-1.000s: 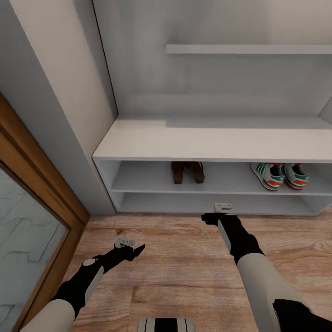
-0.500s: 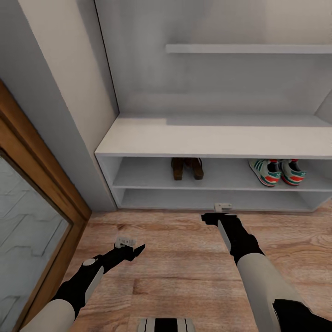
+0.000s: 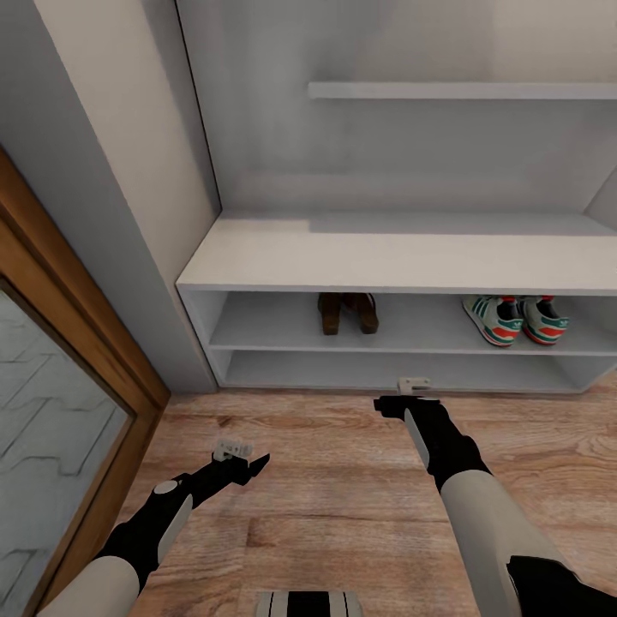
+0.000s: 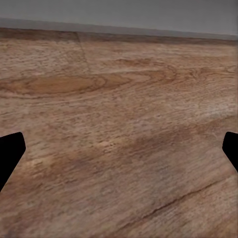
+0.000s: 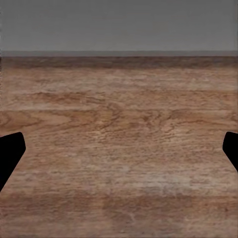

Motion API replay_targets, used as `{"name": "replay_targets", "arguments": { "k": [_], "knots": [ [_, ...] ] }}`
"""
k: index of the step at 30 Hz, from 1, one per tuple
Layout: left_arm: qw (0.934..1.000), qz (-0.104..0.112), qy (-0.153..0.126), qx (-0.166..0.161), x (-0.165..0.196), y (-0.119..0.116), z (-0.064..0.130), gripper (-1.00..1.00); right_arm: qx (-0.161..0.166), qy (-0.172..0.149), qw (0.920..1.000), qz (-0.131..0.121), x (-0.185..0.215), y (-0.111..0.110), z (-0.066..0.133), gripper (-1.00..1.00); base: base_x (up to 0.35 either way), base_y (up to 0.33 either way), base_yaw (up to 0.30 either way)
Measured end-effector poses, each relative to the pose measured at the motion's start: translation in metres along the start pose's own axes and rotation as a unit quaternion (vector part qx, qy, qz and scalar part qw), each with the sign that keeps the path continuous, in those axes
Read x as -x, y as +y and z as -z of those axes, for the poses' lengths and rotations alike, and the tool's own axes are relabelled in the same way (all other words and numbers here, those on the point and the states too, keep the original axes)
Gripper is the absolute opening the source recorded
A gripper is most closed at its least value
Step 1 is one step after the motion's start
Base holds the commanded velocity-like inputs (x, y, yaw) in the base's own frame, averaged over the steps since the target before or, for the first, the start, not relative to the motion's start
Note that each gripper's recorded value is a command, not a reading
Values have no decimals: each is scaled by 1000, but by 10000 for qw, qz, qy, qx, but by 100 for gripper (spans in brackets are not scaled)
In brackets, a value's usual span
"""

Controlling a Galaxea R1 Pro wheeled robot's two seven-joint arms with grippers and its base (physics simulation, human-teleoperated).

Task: Pick up the two gym shoes and the two sandals from the corridor floor and place them onto the hallstand (shoe rack) in the corridor, making sure they are on the rack and not on the floor. Arrange them so the two gym shoes are next to each other and the two sandals are next to each other.

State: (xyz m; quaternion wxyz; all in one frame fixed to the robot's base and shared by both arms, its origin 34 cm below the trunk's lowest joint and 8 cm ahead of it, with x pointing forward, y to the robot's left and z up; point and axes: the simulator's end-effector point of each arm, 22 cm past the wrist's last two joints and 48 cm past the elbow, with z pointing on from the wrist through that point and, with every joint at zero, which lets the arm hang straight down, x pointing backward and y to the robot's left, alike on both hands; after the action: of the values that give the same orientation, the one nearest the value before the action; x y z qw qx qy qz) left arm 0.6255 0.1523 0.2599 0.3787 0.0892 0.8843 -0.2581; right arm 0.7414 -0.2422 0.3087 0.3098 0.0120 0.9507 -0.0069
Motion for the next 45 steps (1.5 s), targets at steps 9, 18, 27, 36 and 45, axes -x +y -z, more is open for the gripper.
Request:
{"name": "replay_targets", "arguments": {
  "k": [9, 18, 27, 36, 45],
  "knots": [
    [10000, 0, -10, 2, 1, 0, 0, 100, 5, -12, 10000, -9, 1, 0, 0, 100, 0, 0, 0],
    [10000, 1, -4, 17, 0, 1, 0, 100, -1, -184, 9998, -24, 8, -1, 0, 100, 0, 0, 0],
    [10000, 1, 0, 24, 0, 2, 1, 100, 46, -1469, 9891, -18, -3, 2, -3, 100, 0, 0, 0],
    [10000, -1, 1, 28, 0, 2, 1, 100, 282, -398, 9988, 25, -186, 23, -20, 100, 0, 0, 0],
    [10000, -3, 0, 30, 0, 3, 1, 100, 351, -1159, 9926, -25, -197, 29, -4, 100, 0, 0, 0]
  ]
}}
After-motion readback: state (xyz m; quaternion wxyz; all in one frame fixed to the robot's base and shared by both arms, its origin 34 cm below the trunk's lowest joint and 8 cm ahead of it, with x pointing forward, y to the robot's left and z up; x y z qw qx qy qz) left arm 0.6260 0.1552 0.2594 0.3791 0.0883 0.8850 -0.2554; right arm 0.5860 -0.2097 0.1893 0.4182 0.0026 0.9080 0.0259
